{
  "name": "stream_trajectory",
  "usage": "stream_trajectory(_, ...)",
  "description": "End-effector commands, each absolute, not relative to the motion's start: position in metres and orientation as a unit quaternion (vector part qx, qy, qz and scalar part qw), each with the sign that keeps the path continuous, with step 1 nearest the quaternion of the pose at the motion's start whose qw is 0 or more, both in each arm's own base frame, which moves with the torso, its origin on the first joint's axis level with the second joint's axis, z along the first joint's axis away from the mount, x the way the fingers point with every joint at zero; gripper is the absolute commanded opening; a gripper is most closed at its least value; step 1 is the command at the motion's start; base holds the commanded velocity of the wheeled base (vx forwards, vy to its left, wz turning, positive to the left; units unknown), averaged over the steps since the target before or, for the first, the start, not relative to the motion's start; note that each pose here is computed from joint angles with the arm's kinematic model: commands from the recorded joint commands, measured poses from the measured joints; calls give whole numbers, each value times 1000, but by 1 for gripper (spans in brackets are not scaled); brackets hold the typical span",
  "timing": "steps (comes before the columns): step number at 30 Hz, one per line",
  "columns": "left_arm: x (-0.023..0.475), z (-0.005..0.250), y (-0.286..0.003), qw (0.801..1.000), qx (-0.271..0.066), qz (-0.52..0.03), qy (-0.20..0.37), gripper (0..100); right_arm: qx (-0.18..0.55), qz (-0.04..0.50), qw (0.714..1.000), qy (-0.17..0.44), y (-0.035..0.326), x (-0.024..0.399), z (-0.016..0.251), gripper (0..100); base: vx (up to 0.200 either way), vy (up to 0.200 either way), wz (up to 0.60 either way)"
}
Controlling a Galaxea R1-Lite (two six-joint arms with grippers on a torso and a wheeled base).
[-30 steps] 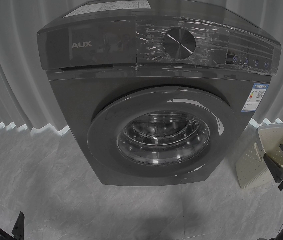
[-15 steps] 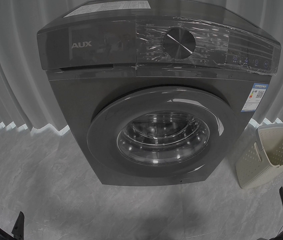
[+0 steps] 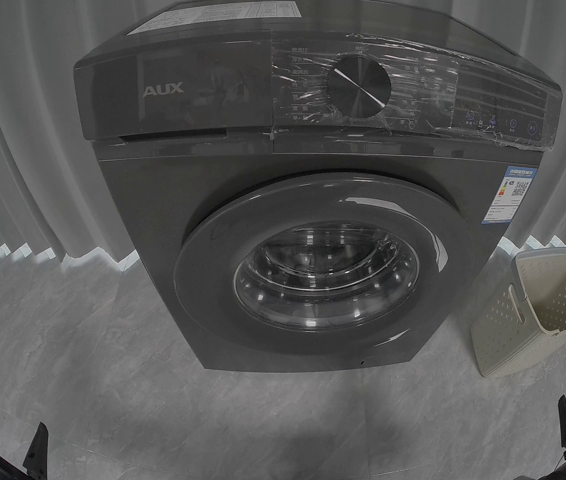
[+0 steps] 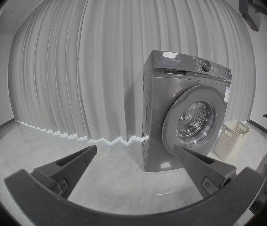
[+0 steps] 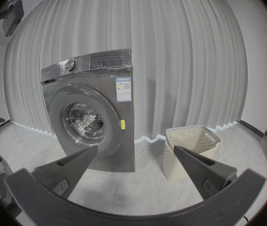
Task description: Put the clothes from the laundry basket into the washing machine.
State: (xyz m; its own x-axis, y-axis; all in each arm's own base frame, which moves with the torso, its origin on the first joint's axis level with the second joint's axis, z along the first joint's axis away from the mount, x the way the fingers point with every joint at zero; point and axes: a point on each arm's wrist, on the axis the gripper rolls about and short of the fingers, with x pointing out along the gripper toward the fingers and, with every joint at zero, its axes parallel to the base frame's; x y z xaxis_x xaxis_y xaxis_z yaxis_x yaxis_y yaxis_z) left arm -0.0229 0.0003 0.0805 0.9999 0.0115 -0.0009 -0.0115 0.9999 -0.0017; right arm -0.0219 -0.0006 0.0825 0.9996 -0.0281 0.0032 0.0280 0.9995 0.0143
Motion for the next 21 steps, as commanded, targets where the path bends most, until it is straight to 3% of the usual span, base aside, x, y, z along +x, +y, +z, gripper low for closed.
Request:
stream_trajectory(1,-23,75,0,1000,-3,7,1,100,3,-15,1000,-6,-1,-23,77,100,0,0,0)
stream_trajectory(21,-23,75,0,1000,-4,5,1,100,3,-15,1000,-6,0,-23,77,100,0,0,0)
